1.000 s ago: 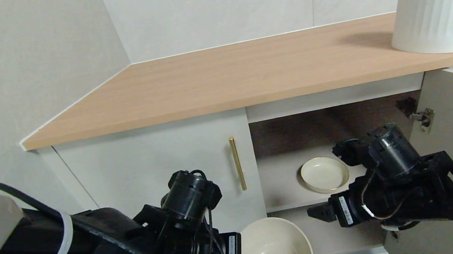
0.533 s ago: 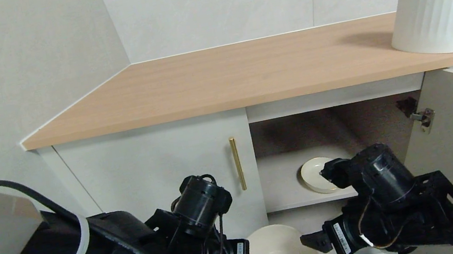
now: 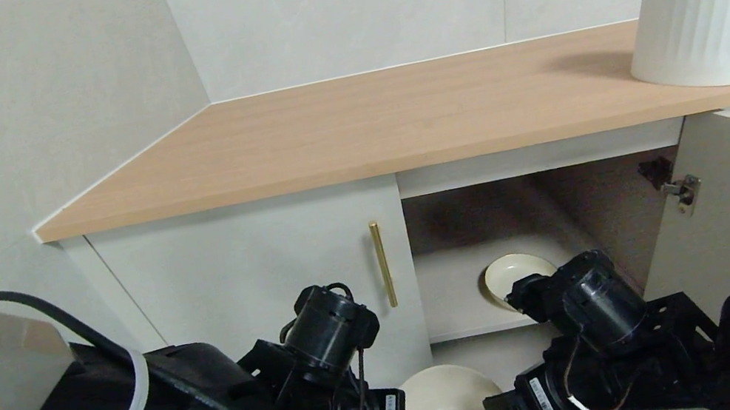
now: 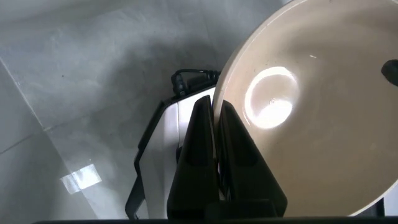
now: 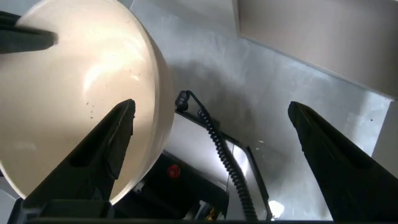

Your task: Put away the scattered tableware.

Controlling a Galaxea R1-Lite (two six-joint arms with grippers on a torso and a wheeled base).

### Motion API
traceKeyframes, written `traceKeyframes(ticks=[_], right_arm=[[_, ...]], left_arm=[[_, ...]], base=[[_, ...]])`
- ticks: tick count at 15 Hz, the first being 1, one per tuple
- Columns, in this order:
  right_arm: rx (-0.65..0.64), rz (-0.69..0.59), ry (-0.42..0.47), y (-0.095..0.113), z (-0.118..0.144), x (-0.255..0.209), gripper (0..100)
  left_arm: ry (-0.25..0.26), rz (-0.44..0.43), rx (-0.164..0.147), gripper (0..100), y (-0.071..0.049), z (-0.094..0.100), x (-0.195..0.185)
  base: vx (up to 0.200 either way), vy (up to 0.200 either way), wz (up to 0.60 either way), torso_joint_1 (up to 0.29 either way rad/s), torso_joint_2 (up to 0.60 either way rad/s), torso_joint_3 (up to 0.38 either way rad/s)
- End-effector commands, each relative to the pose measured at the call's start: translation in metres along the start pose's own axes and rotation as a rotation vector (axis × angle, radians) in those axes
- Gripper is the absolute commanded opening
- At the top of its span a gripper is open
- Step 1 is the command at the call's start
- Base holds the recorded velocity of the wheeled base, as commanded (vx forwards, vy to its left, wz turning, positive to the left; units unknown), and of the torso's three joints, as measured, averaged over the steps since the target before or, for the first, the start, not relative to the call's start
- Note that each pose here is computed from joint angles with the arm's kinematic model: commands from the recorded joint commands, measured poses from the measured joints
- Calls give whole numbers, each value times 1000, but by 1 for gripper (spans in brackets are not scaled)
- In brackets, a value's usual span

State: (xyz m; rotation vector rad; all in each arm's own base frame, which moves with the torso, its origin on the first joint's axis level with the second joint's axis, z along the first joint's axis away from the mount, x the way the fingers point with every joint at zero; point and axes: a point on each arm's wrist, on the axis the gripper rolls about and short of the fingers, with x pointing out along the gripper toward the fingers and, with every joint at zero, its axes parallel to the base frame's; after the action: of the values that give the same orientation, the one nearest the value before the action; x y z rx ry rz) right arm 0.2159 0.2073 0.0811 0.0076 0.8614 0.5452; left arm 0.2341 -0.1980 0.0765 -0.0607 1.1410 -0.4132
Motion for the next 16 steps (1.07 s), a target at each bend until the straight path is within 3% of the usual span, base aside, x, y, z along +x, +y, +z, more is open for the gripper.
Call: traceKeyframes(ticks=[1, 15, 16], right_arm=[[-3, 0, 8, 1, -2, 1, 0], [-4, -2, 17, 1, -3, 4, 0], [-4, -3, 18, 1, -4, 4, 0]], left_arm=[[4, 3, 0, 0, 0, 0, 2], [10, 6, -1, 0, 0, -1, 3], [10, 6, -1, 100, 0, -1, 3]], base=[[0, 0, 0, 0, 0, 0], [0, 0, 0, 0, 0, 0], [0, 0, 0, 0, 0, 0]])
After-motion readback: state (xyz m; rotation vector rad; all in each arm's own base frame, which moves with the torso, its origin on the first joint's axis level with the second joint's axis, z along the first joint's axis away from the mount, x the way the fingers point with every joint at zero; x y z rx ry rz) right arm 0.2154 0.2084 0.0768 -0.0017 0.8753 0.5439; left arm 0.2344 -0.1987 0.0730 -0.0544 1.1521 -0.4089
